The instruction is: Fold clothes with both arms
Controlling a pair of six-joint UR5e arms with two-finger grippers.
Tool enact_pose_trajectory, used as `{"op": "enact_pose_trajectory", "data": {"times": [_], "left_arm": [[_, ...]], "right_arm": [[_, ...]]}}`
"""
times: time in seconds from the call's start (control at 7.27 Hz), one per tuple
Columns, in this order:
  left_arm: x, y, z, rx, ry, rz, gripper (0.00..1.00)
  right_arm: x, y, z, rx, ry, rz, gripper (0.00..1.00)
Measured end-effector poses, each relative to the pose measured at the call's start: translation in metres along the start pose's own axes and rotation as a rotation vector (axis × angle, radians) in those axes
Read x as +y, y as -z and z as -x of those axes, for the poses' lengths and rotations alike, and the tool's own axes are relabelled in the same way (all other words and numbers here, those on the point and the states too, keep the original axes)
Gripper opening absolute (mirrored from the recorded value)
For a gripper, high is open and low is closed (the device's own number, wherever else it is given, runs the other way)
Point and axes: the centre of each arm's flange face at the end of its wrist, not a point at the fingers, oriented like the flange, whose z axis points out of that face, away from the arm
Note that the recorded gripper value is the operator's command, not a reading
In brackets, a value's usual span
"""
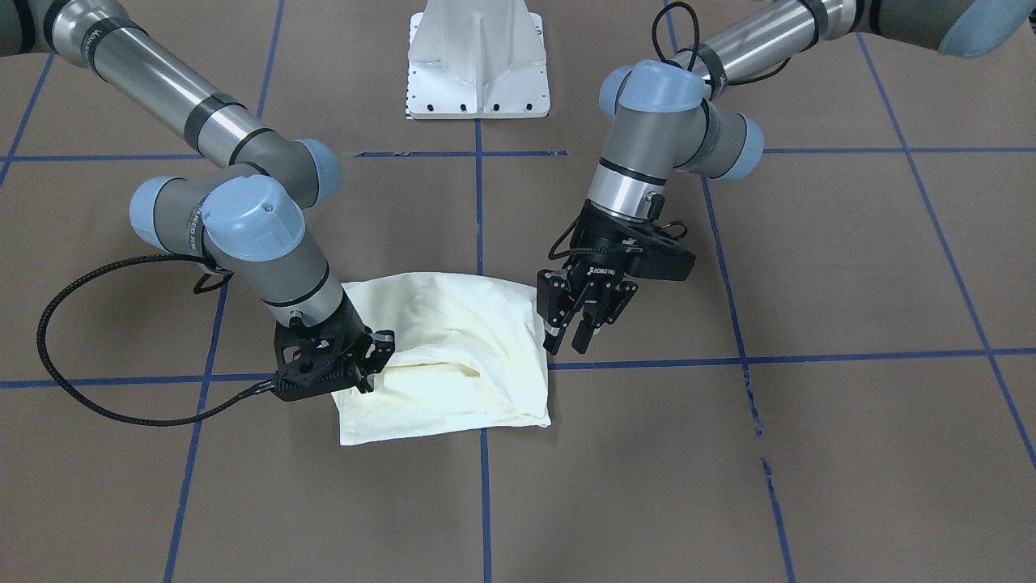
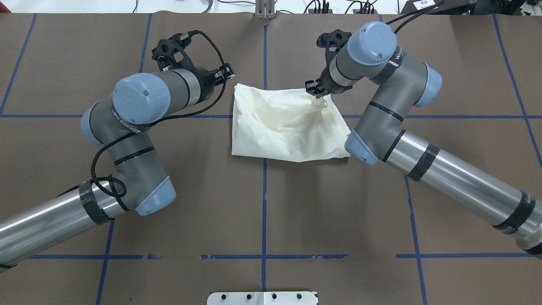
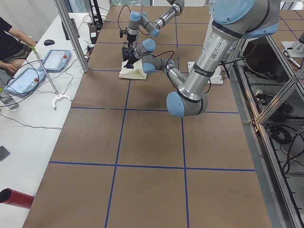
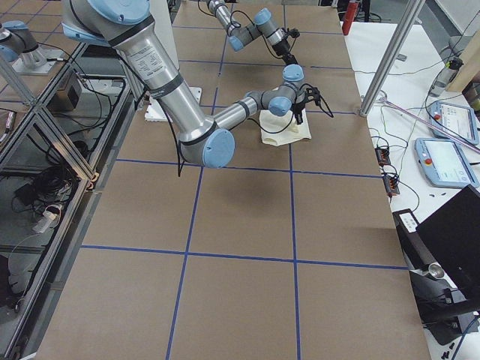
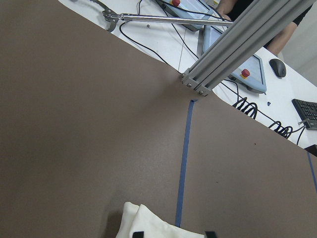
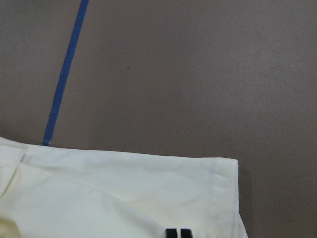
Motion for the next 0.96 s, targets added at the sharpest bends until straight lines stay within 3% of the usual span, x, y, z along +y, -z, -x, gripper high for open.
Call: {"op": "enact_pose_trajectory", "data": {"times": [0.55, 0.82, 0.96], "left_arm": [[0.001, -0.002, 0.003, -0.006, 0.018, -0.001, 0.53], [0.002, -0.002, 0.004, -0.008, 0.028, -0.004, 0.53], [0.002, -0.002, 0.005, -0.009, 0.029, -0.005, 0.53]], "right_arm": [[-0.071, -0.005, 0.002, 0.060, 0.013, -0.020, 0.00], [-0.083, -0.015, 0.005, 0.093, 0.015, -0.026, 0.00], [-0.081, -0.022, -0.002, 0.110, 0.022, -0.023, 0.40]]}}
